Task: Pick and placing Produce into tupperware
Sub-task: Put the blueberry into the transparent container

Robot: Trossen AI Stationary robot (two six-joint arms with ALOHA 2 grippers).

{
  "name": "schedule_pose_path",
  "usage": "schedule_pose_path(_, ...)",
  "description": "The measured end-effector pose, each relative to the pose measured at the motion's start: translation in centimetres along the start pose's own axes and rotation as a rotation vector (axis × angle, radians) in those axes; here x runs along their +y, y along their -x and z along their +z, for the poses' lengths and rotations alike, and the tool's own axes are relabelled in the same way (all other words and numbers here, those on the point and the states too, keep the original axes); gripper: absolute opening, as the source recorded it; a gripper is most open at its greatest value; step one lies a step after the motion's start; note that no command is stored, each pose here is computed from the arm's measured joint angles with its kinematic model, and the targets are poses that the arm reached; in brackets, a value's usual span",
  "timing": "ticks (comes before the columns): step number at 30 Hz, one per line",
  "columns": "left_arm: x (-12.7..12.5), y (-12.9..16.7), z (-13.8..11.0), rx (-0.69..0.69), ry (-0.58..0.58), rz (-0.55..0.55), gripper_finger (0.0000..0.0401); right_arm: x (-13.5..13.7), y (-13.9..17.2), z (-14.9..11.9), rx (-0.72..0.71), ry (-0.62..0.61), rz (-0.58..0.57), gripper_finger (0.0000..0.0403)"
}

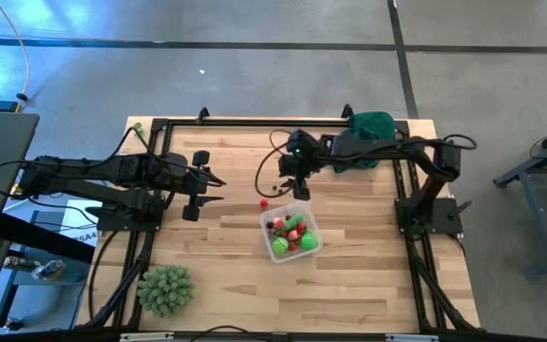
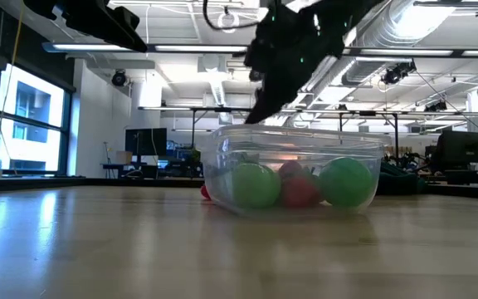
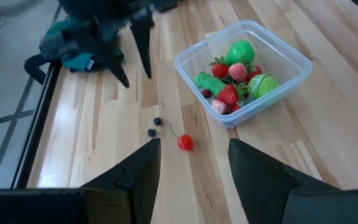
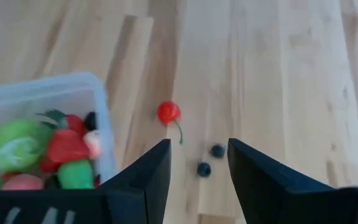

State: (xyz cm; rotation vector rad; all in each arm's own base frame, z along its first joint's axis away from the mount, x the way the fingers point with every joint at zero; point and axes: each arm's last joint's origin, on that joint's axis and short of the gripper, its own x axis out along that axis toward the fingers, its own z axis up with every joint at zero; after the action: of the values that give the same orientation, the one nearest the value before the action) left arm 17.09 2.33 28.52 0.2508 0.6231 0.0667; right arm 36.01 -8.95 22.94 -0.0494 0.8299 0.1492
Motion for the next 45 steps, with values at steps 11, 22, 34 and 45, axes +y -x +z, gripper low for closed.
schedule_pose_path(11,0.0,0.0,0.0,0.000,0.000,0.000,0.0179,-2.0,-4.6,-4.1,0.108,-0.169,-0.031,0.0151)
schedule_pose_path(22,0.0,0.0,0.0,0.000,0.000,0.000,0.0179,-2.2,-7.2,-5.4,0.151,-0.208,0.011,0.0151)
schedule_pose_path(34,0.0,0.0,0.0,-0.001,0.000,0.000,0.0179,-1.5,-8.7,-5.4,0.137,-0.288,-0.032,0.0151)
schedule_pose_path(45,0.0,0.0,0.0,0.000,0.000,0.000,0.0179,-1.3,-8.7,-5.3,0.136,-0.344,-0.032,0.0151)
